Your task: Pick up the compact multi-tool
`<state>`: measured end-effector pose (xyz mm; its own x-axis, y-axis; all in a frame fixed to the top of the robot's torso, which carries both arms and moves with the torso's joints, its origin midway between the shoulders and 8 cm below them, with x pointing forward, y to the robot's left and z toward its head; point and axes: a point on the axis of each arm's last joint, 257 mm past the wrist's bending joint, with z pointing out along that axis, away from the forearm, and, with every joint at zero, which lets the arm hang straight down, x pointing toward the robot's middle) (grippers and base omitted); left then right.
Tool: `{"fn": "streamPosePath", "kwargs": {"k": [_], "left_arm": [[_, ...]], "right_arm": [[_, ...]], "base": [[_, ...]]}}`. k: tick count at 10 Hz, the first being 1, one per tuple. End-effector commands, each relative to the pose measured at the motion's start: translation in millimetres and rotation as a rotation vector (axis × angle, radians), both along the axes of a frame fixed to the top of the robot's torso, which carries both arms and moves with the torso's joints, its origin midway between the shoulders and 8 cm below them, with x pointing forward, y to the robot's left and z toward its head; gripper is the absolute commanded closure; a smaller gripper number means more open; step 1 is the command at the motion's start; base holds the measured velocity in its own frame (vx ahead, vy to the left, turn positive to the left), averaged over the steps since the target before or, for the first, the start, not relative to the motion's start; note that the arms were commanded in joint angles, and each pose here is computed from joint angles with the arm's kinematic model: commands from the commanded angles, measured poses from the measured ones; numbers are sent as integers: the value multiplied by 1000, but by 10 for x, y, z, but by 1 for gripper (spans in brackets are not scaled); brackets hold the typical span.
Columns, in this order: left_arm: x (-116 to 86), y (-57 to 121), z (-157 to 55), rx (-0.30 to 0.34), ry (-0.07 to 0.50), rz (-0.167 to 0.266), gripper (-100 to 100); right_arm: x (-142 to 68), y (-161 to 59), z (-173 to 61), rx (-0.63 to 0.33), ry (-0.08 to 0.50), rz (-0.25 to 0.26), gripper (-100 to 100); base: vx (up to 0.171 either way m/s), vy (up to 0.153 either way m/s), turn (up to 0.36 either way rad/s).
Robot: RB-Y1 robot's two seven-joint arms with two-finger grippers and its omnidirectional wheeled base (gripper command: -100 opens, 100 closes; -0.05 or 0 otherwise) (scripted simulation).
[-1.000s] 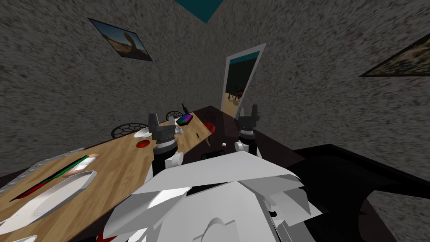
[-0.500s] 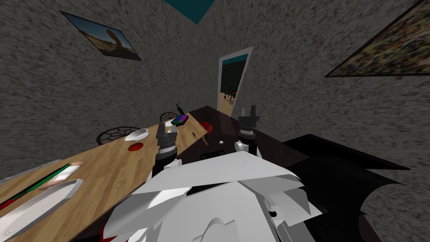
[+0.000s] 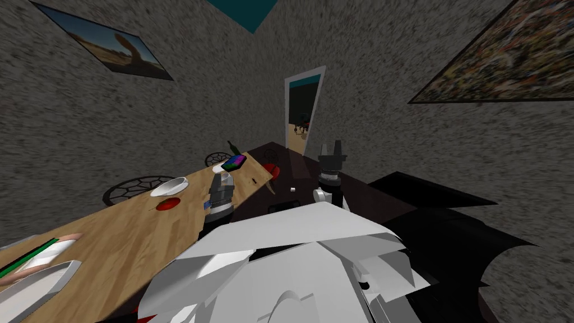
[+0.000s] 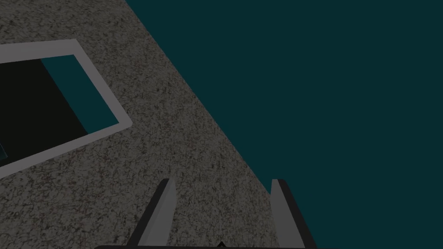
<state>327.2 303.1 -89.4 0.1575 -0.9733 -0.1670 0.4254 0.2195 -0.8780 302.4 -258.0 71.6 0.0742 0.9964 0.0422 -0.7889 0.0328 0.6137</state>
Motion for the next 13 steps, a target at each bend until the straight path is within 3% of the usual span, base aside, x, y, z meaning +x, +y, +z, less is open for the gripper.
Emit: {"fn": "streamPosePath", "kwargs": {"k": [1,2,3,4,6,7,9,10,12,13], "left_arm": [[-103,173,-358,-1,86,51,-100],[-103,173,-358,2,87,52,-100],[-202,304,-603,1,150,90,-100],[-202,304,-603,1,150,90,-100],[-465,555,-1105,8,286,164,-100],[-468,570,-1105,1,285,168,-100],[-784,802,-1578,4,419,239,-100],[-830,824,-1610,2,430,248,-100],[-1256,1031,-2056,6,574,317,-100],[-1283,1053,-2095,6,584,325,-100]], "right_arm": [[0,0,0,0,0,0,0],[0,0,0,0,0,0,0],[0,0,0,0,0,0,0],[0,0,0,0,0,0,0],[0,0,0,0,0,0,0],[0,0,0,0,0,0,0],[0,0,0,0,0,0,0],[0,0,0,0,0,0,0],[0,0,0,0,0,0,0],[0,0,0,0,0,0,0]], "base": [[-10,-44,-265],[-5,-32,-83],[4,-40,-196],[8,-27,-86],[19,-44,-247],[26,-28,-99],[42,-47,-261],[46,-24,-99],[62,-29,-296],[67,-18,-91]]}}
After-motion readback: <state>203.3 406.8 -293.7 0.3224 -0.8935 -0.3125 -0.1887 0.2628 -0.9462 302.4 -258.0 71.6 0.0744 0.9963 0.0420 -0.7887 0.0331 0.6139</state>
